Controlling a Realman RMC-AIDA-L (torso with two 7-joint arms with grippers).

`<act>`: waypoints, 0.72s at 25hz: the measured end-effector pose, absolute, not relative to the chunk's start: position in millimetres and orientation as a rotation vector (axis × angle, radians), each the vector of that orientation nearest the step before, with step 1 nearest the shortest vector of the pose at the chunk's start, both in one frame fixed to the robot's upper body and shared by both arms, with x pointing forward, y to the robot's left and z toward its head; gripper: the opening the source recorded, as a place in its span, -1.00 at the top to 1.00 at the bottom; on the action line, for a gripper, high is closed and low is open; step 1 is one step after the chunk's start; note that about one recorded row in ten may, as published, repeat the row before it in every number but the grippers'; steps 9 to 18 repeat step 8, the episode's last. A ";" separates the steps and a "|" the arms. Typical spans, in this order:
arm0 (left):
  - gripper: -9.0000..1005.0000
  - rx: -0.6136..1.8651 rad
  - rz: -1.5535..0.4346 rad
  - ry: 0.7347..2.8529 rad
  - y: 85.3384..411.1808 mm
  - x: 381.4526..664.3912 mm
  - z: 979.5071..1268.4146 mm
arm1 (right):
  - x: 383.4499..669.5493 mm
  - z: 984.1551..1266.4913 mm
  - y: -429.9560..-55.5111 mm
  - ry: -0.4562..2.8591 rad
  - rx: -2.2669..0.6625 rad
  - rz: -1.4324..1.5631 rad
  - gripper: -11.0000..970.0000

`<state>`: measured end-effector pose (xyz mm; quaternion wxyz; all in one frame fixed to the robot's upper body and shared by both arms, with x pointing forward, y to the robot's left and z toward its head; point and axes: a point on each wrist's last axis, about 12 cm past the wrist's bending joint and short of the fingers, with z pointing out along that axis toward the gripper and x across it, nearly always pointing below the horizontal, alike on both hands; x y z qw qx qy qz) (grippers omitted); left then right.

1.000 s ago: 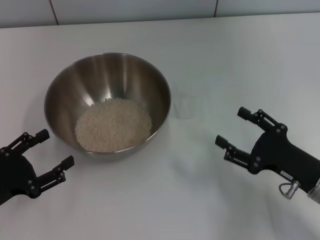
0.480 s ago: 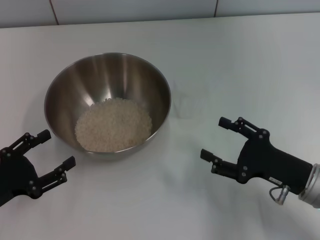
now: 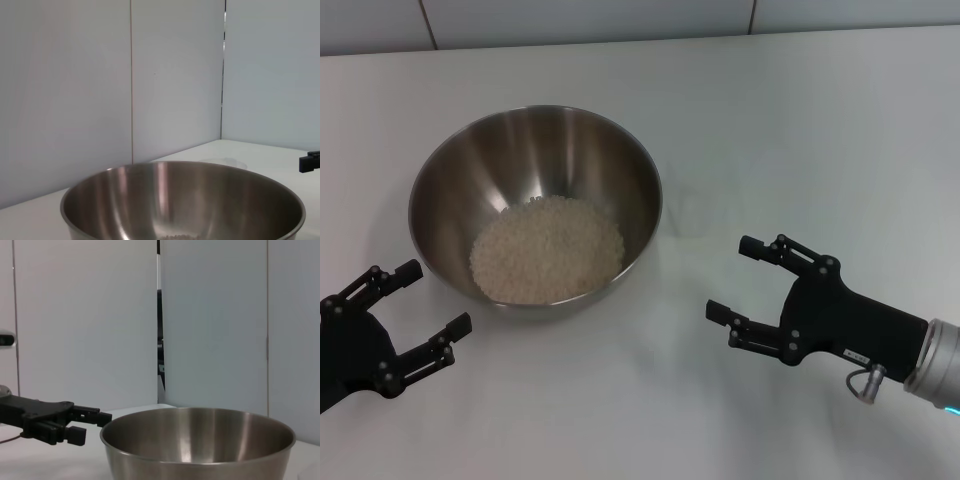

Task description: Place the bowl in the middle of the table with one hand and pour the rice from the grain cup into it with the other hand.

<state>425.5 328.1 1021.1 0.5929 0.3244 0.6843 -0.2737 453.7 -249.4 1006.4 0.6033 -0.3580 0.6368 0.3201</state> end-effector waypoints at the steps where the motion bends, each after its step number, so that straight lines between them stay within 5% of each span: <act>1: -0.68 0.754 -0.636 1.591 328.1 425.5 1021.1 | 454.3 1006.3 -248.9 1.476 -0.829 0.740 -0.72; 18: -0.68 0.753 -0.639 1.591 328.2 424.4 1021.0 | 456.2 1004.5 -246.2 1.491 -0.829 0.735 -0.72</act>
